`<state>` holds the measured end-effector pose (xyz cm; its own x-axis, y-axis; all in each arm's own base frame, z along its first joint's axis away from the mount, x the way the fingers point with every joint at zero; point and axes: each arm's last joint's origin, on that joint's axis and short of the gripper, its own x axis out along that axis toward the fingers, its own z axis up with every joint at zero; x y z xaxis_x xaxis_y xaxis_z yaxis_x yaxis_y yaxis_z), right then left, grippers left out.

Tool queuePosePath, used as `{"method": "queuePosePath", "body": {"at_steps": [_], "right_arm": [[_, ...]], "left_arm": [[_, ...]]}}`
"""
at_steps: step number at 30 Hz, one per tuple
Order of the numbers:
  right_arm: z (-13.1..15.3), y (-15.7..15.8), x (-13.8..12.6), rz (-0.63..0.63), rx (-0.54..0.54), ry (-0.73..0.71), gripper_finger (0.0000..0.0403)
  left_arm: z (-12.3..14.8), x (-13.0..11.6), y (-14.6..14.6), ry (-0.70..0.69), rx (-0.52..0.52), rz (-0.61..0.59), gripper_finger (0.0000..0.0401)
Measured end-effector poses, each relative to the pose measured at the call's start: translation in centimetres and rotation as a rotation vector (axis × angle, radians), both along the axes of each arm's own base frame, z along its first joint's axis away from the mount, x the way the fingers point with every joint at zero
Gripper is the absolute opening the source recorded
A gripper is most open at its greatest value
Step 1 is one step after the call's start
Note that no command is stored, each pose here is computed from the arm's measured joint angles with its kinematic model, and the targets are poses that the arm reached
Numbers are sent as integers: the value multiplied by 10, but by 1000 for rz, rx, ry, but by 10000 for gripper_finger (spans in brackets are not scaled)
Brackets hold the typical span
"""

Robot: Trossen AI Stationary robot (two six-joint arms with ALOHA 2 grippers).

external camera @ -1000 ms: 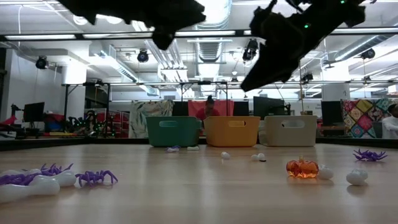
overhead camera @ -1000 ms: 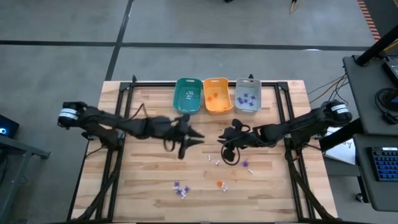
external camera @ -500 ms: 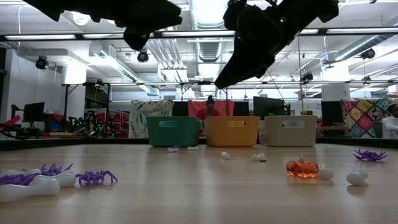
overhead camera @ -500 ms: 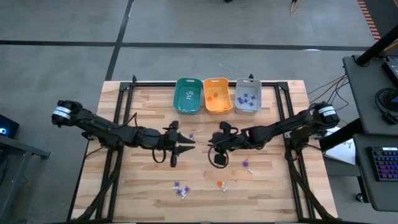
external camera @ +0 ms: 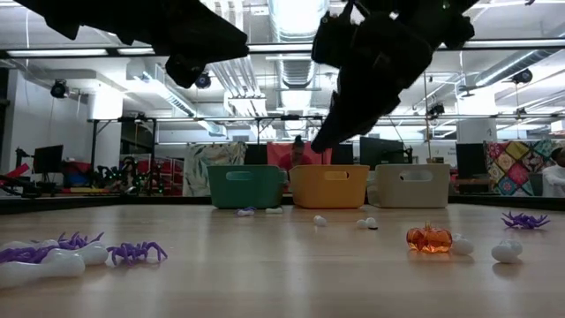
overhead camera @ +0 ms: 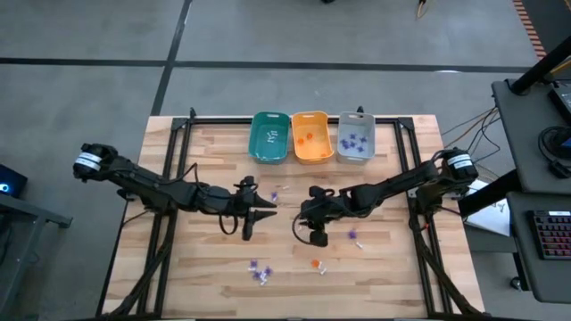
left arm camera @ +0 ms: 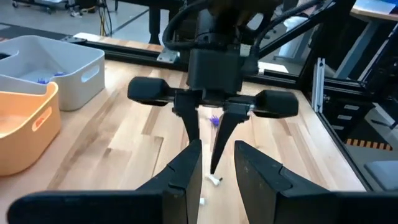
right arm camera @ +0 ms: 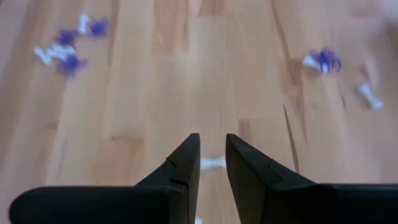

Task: Sort Halloween decoration
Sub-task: Put the white bone toy into the blue bin

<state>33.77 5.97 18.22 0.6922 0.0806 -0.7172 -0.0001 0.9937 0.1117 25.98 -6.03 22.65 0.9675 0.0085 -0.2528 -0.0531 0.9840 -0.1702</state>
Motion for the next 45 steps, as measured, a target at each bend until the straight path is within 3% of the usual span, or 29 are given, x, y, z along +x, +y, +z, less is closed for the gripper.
{"method": "queuePosePath", "body": {"at_steps": [6,11,18,25,30,37,45], "right_arm": [[-17,1,2,-22,9,70,68],[-19,0,1,-192,158,104,68],[-16,2,-17,-163,252,286,68],[-5,4,-42,-160,232,438,68],[6,9,-56,-140,212,482,68],[26,17,-73,-85,197,473,68],[55,19,-90,-58,215,346,68]], "left_arm": [[-1,0,0,8,2,2,77],[-3,1,0,21,38,-7,77],[-7,7,-1,31,129,-32,78],[-21,33,-9,94,190,-56,78],[-38,61,-18,207,301,-183,78],[-58,90,-26,470,493,-364,102],[-68,115,-18,484,617,-550,125]]}}
